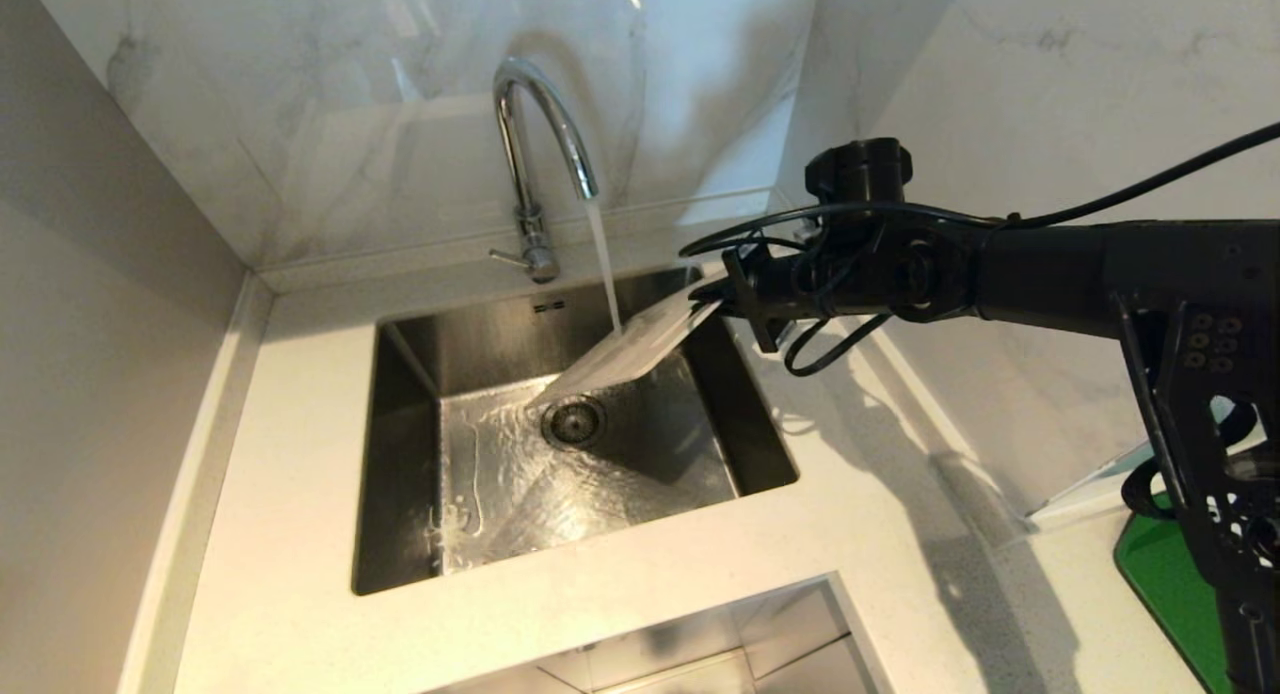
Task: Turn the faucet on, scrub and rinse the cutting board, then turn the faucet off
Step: Scrub the cutting board underwater
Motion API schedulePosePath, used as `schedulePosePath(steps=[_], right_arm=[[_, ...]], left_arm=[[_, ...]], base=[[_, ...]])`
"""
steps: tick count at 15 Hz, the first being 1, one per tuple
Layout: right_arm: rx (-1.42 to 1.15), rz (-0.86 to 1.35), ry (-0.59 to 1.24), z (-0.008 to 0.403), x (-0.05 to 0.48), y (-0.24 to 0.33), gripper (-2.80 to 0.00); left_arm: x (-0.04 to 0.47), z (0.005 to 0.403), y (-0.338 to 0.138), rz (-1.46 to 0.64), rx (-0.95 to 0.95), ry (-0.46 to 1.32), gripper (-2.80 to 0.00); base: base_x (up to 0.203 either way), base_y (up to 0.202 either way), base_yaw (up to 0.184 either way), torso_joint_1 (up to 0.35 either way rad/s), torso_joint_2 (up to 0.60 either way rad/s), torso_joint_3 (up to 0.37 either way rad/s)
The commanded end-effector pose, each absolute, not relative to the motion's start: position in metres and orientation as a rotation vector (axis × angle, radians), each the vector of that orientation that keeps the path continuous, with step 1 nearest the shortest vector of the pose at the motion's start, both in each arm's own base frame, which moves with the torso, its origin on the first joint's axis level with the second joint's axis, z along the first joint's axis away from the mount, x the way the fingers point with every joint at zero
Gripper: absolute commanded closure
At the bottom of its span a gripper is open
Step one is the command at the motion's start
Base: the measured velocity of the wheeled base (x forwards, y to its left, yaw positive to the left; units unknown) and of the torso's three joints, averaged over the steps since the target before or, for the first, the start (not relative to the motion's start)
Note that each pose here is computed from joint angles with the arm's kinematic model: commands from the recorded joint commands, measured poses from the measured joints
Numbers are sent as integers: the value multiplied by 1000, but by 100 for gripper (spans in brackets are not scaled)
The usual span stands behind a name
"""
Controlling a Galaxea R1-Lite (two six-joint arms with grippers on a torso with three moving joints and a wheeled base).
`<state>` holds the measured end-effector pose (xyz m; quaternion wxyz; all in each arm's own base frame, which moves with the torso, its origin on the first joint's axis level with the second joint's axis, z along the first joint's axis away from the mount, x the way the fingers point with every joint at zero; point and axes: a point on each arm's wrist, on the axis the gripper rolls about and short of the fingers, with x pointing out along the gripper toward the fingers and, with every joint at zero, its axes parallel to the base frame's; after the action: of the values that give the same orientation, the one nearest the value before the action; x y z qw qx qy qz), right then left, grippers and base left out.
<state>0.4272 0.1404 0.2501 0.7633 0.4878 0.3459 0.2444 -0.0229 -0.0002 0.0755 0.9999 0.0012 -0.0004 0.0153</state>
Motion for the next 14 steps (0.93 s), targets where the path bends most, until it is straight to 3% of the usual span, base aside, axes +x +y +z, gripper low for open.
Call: schedulePosePath(steps=[1, 7, 14], right_arm=[[1066, 537, 747, 249, 429, 141, 0], [1064, 526, 691, 262, 423, 138, 0], [1065, 482, 757, 334, 339, 112, 0]], left_arm=[[-23, 75, 0, 32, 2, -3, 0], [-23, 75, 0, 31, 3, -3, 0], [-23, 75, 0, 31, 3, -4, 0]], base=[[0, 0, 0, 0, 0, 0], [0, 0, 0, 0, 0, 0], [0, 0, 0, 0, 0, 0]])
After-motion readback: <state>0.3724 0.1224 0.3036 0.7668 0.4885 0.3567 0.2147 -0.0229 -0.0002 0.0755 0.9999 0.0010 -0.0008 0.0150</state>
